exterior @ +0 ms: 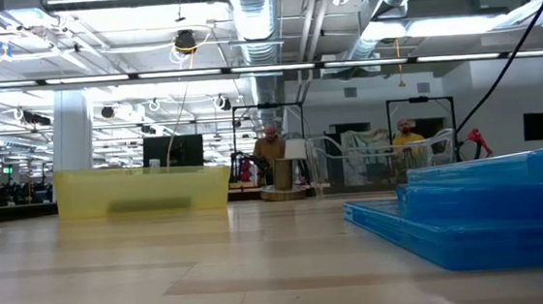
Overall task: Pick & place jewel cases by type
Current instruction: Put the black CD case into the yellow bin
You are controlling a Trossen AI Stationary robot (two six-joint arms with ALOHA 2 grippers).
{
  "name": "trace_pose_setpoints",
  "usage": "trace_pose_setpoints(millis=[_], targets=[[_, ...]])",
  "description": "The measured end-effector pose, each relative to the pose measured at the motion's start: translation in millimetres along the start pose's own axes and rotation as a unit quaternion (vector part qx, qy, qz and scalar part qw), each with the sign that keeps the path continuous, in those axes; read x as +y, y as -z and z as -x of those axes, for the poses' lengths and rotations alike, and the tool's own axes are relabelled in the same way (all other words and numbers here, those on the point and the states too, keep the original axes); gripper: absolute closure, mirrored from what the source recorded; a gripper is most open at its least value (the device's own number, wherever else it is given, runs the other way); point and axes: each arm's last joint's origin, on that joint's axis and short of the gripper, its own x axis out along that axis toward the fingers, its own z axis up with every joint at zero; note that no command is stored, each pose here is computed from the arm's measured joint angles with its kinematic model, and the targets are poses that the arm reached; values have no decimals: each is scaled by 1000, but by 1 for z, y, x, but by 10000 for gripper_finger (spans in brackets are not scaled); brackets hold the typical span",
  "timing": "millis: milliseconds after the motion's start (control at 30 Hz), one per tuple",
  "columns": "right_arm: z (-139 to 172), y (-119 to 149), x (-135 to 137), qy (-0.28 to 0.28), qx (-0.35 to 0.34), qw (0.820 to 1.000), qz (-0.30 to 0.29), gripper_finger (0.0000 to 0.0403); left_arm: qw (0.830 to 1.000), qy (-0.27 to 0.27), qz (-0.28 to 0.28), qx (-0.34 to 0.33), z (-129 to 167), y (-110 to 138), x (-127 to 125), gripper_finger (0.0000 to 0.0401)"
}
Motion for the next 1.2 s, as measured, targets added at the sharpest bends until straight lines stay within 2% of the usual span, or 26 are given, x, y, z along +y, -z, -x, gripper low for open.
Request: trace_pose_setpoints(millis=[267, 1200], targets=[[0, -1, 1, -20, -2, 1000, -1, 369, 1000, -8, -5, 6, -6, 4, 3, 382], [0, -1, 2, -36, 2, 999, 1, 371, 999, -36, 5, -6, -7, 3, 6, 350]])
